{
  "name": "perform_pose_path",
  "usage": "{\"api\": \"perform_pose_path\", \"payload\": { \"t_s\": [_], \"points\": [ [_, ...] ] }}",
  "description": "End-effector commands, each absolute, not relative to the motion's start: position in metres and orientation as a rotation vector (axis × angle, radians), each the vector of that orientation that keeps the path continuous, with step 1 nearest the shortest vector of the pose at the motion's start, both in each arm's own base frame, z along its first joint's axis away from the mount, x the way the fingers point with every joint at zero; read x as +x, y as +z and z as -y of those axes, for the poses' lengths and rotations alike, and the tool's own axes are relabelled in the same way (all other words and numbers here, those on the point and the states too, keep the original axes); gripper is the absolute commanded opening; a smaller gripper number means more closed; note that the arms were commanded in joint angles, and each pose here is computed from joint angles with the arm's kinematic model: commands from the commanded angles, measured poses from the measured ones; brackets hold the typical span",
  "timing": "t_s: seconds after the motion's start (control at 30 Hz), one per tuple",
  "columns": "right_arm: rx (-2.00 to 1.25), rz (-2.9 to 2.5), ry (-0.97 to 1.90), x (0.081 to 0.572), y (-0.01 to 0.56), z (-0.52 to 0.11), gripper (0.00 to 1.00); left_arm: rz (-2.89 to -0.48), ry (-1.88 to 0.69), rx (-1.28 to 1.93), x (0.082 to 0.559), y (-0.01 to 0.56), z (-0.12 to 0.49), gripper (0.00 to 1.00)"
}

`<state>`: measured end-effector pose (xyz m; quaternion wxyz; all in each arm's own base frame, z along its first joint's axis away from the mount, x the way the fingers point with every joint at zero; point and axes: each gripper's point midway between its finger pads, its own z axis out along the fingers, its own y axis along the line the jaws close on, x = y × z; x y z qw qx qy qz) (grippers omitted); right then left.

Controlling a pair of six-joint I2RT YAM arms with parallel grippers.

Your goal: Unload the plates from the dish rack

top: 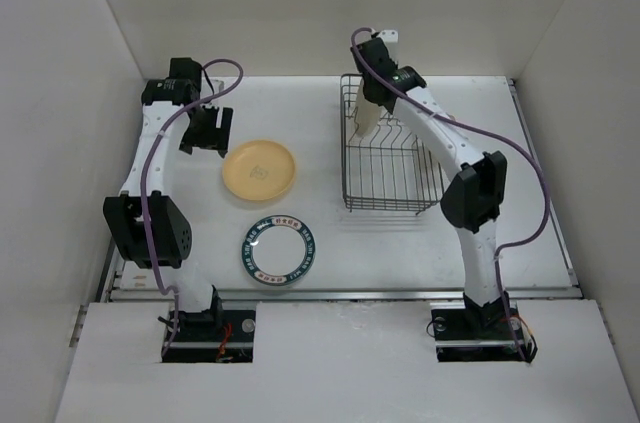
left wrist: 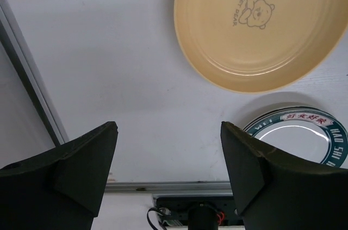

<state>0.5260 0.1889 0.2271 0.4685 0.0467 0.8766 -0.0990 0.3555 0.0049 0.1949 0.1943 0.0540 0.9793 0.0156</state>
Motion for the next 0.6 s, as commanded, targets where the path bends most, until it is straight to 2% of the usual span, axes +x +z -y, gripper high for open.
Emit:
{"api": "perform_pose_path", "payload": {
  "t_s": [0.0, 0.23, 0.33, 0.37, 0.47, 0.5, 0.57],
  "points": [
    [0.241, -1.857, -0.306, 0.511, 0.356, -0.153, 0.0, -2.71, 0.072, 0.175, 0.345, 0.216, -0.009, 0.74],
    [0.252, -1.758, -0.272, 0.485, 0.404, -0.161, 0.0, -2.72, 0.157, 0.223, 0.337, 0.219, -0.021, 0.77],
    [0.087, -1.768, -0.013, 0.478, 0.407, -0.218, 0.0, -2.706, 0.212, 0.169, 0.337, 0.223, -0.034, 0.8],
    [-0.064, -1.784, 0.188, 0.475, 0.397, -0.263, 0.0, -2.71, 0.221, 0.129, 0.336, 0.223, -0.044, 0.81],
    [-0.299, -1.813, 0.507, 0.464, 0.374, -0.329, 0.0, -2.716, 0.256, 0.009, 0.33, 0.223, -0.064, 0.83],
    [-0.426, -1.82, 0.667, 0.447, 0.367, -0.363, 0.0, -2.717, 0.249, -0.059, 0.325, 0.223, -0.074, 0.83],
    [-0.518, -1.895, 0.81, 0.445, 0.323, -0.402, 0.0, -2.721, 0.188, -0.106, 0.321, 0.22, -0.076, 0.83]
  ]
}}
